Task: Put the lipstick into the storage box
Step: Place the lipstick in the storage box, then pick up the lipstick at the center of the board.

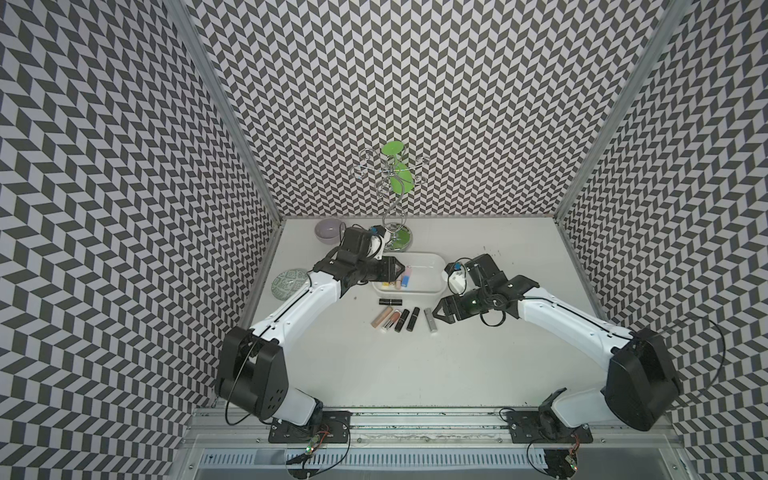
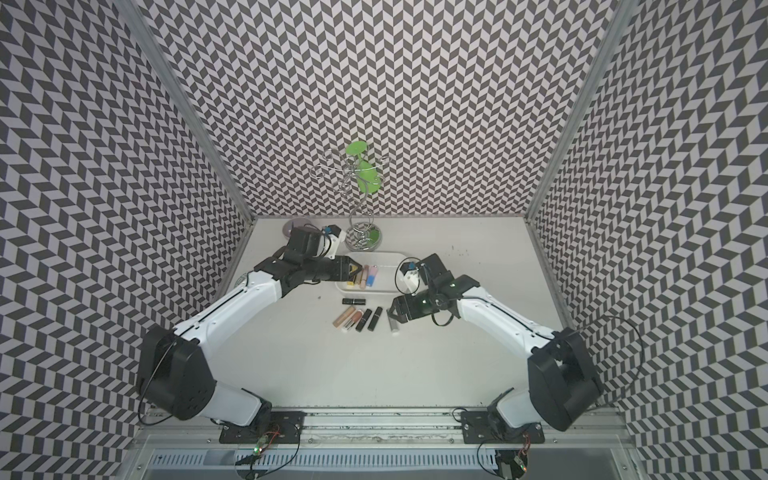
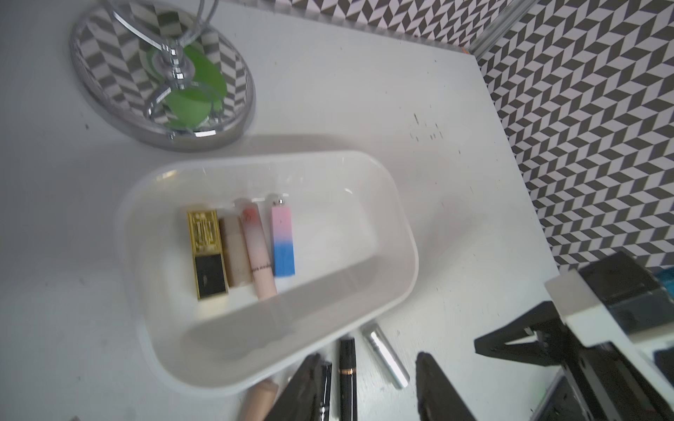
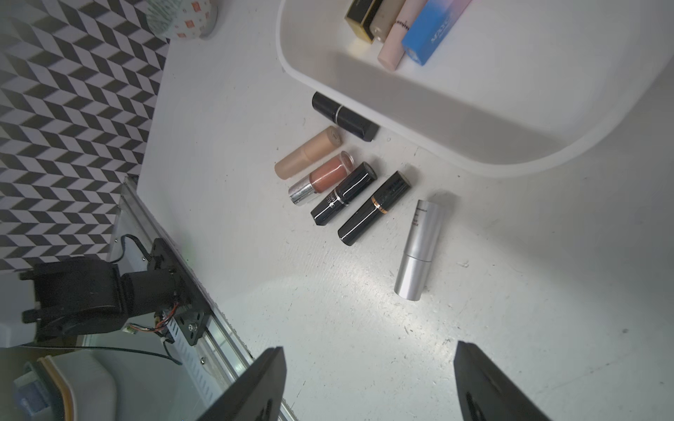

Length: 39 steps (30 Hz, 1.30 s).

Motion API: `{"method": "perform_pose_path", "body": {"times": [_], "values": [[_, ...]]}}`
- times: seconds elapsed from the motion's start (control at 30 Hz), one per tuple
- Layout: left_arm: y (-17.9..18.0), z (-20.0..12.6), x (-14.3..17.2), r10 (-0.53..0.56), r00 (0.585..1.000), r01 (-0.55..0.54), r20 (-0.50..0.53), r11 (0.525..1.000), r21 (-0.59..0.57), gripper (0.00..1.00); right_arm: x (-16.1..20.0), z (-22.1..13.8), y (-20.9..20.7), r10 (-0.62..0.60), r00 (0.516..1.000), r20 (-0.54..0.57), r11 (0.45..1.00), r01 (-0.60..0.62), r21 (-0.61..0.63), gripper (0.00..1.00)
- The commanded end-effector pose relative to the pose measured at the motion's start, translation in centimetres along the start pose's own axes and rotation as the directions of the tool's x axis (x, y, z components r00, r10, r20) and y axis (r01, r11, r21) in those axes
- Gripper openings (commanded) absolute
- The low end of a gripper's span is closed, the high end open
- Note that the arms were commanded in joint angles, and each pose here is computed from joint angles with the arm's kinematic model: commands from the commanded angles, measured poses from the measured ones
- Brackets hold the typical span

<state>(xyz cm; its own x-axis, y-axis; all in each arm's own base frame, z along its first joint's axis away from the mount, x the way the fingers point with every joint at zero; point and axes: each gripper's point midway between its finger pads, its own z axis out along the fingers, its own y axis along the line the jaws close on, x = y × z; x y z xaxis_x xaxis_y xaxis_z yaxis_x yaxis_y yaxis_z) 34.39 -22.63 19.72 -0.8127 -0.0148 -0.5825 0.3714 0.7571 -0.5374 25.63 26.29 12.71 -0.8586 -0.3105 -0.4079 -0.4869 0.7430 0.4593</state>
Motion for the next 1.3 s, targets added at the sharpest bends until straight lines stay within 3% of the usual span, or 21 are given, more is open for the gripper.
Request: {"method": "perform_pose_path", "body": {"times": [0.0, 0.23, 0.47, 0.77, 0.97, 1.27], "values": [[-2.7, -1.8, 1.4, -0.051, 0.998, 0.048, 0.021, 0.987, 0.153, 0.48, -0.6, 1.7, -0.4, -0.003, 1.0, 0.007, 0.995, 0.002, 0.099, 0.77], [-3.9, -5.2, 4.8, -0.068, 0.996, 0.054, 0.05, 0.967, 0.248, 0.56, -0.4, 4.5, -1.9, 0.027, 0.999, -0.019, 0.971, -0.022, 0.239, 0.75], [-3.3, -5.6, 7.9, -0.142, 0.99, 0.134, 0.007, 0.943, 0.306, 0.58, -0.6, 6.4, -2.9, 0.042, 0.999, -0.033, 0.959, -0.031, 0.281, 0.68], [-3.0, -5.6, 8.6, -0.124, 0.992, 0.124, -0.018, 0.952, 0.28, 0.58, -0.8, 7.8, -3.6, 0.039, 0.998, -0.044, 0.947, -0.023, 0.32, 0.57], [-0.6, -4.6, 10.2, -0.161, 0.984, 0.174, -0.082, 0.967, 0.187, 0.58, -0.9, 9.0, -3.8, 0.031, 0.998, -0.062, 0.94, -0.008, 0.341, 0.48], [-0.1, -4.6, 10.2, -0.16, 0.983, 0.176, -0.093, 0.966, 0.19, 0.58, -1.0, 10.6, -4.7, 0.026, 0.995, -0.095, 0.923, 0.012, 0.384, 0.43]]}}
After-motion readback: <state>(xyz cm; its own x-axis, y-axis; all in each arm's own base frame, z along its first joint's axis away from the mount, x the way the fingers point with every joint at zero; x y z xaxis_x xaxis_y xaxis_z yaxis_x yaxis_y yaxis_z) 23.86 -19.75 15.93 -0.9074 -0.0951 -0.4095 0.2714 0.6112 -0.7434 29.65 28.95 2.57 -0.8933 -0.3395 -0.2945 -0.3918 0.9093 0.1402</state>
